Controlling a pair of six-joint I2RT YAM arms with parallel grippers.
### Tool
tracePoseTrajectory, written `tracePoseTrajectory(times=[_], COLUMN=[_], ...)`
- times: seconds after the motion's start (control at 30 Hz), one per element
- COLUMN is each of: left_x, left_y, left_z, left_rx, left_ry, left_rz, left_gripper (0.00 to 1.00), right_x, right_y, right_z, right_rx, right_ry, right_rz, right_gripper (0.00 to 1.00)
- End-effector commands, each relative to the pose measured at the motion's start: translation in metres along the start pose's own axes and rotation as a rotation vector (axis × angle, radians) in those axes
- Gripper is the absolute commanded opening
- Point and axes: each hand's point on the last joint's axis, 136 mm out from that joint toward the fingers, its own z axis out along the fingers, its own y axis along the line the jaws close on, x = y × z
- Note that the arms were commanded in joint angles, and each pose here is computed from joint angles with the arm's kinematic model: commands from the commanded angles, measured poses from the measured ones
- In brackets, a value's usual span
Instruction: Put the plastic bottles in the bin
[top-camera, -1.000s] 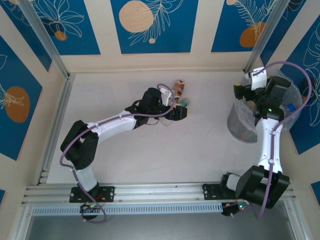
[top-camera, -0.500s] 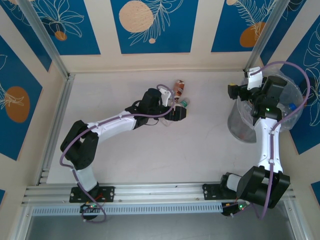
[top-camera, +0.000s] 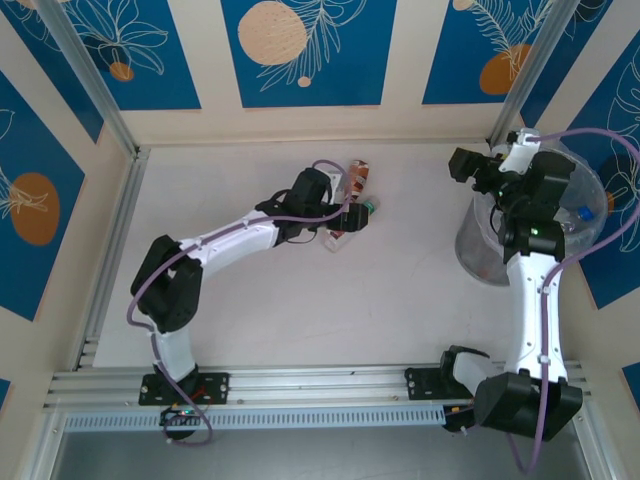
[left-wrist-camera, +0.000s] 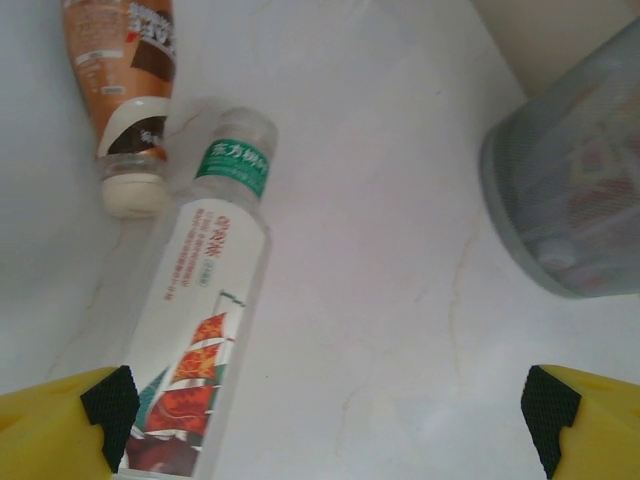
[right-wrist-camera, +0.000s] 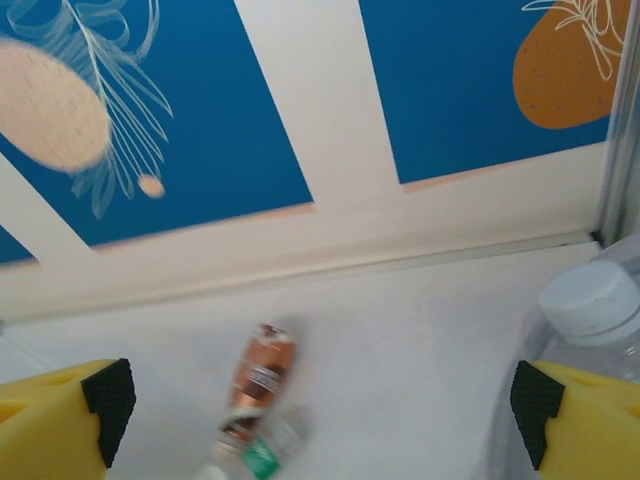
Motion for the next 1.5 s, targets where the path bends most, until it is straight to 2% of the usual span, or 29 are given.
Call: tracePoseTrajectory(times=[0.0,0.1,0.2,0.5,0.83,1.03,1.17,1.33,1.47], left_x=[0.017,0.024,0.031,0.052,0.069,0.076,0.076,0.072,0.063], left_y=[0.025,0.044,0.065,0.071,0.082,0.076,0.069,0.063,0.052], left_z=[0.008,0.010,0.012,0.034,0.050,0.060,0.063,0.059,0.049], left_rx=[-0.105,-0.201,-0.292,-0.297,-0.371,-0.373,-0.347,-0.317,-0.266], left_ry=[0.092,0.148,0.239,0.404,0.467,0.475,0.465,0.440,0.372], left_rz=[0.083,0.142,0.155,0.209,0.238,0.257,0.271,0.280,0.289], left_gripper=[0.99,1.00,0.99,0.99,0.95,0.82,0.66,0.58,0.54], right_x=[0.008,0.017,0.022,0.039,0.050,0.059,0.064,0.070,0.079], right_y=[0.021,0.038,0.047,0.043,0.025,0.037,0.049,0.052,0.052], right_z=[-0.003,-0.009,-0.015,-0.028,-0.021,-0.018,-0.015,-0.010,-0.003], right_rx=[-0.117,-0.194,-0.212,-0.132,-0.039,-0.101,-0.142,-0.143,-0.129], right_ry=[0.016,0.079,0.107,0.100,0.113,0.136,0.153,0.174,0.225], right_rz=[0.177,0.173,0.160,0.128,0.169,0.168,0.130,0.129,0.210], right_gripper=[0.99,0.99,0.99,0.99,0.99,0.99,0.99,0.99,0.99])
